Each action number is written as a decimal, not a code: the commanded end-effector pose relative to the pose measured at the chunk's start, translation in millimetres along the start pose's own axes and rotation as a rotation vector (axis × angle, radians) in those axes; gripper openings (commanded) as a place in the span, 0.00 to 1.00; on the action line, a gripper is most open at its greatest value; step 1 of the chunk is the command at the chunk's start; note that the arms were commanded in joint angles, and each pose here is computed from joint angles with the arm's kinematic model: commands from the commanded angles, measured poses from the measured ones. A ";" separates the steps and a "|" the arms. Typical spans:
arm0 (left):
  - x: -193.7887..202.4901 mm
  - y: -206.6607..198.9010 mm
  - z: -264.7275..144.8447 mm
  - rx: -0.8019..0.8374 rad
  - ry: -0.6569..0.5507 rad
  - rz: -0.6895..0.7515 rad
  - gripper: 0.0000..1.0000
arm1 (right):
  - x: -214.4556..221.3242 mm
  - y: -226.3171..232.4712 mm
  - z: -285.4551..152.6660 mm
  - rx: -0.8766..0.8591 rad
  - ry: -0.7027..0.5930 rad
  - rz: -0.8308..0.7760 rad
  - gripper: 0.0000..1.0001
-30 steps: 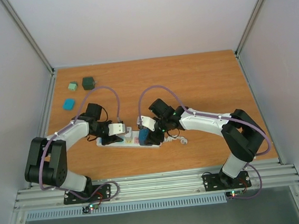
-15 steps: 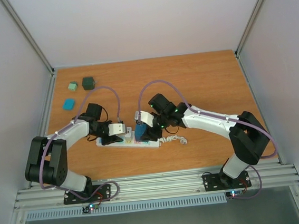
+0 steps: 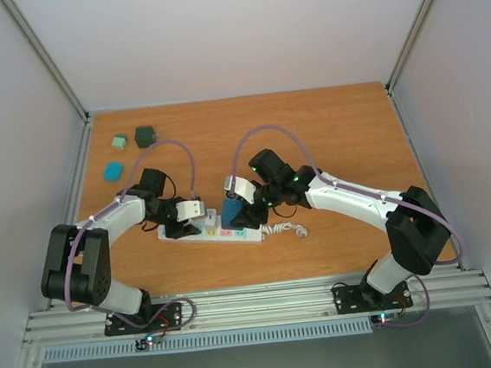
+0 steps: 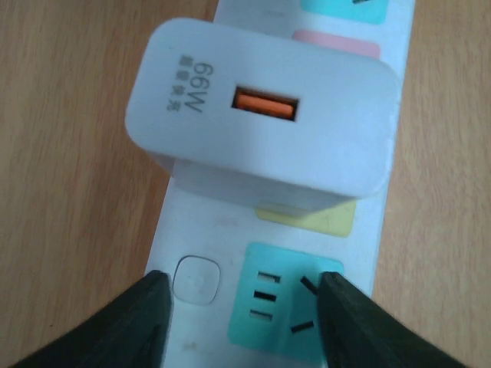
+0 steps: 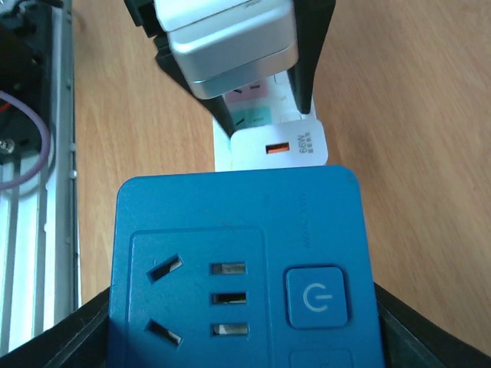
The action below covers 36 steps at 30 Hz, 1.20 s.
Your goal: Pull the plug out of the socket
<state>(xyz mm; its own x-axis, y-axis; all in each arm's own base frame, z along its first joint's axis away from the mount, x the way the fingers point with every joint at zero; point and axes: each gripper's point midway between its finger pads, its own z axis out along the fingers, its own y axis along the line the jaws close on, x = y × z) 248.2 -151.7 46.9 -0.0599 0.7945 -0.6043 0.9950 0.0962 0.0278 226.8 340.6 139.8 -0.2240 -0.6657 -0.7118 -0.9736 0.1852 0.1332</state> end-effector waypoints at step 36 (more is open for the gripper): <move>-166.7 84.4 -126.3 -0.380 -0.422 -0.218 1.00 | -88.7 -127.1 -55.5 -0.094 -0.397 0.855 0.38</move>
<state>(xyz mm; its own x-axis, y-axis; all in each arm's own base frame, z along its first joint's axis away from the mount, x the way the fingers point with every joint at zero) 320.1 -187.6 235.6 -0.1722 0.4644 -0.8687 0.8742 0.4786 0.0826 359.6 327.4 198.8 -0.8276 -0.1048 -0.5514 -0.5270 0.4831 0.6992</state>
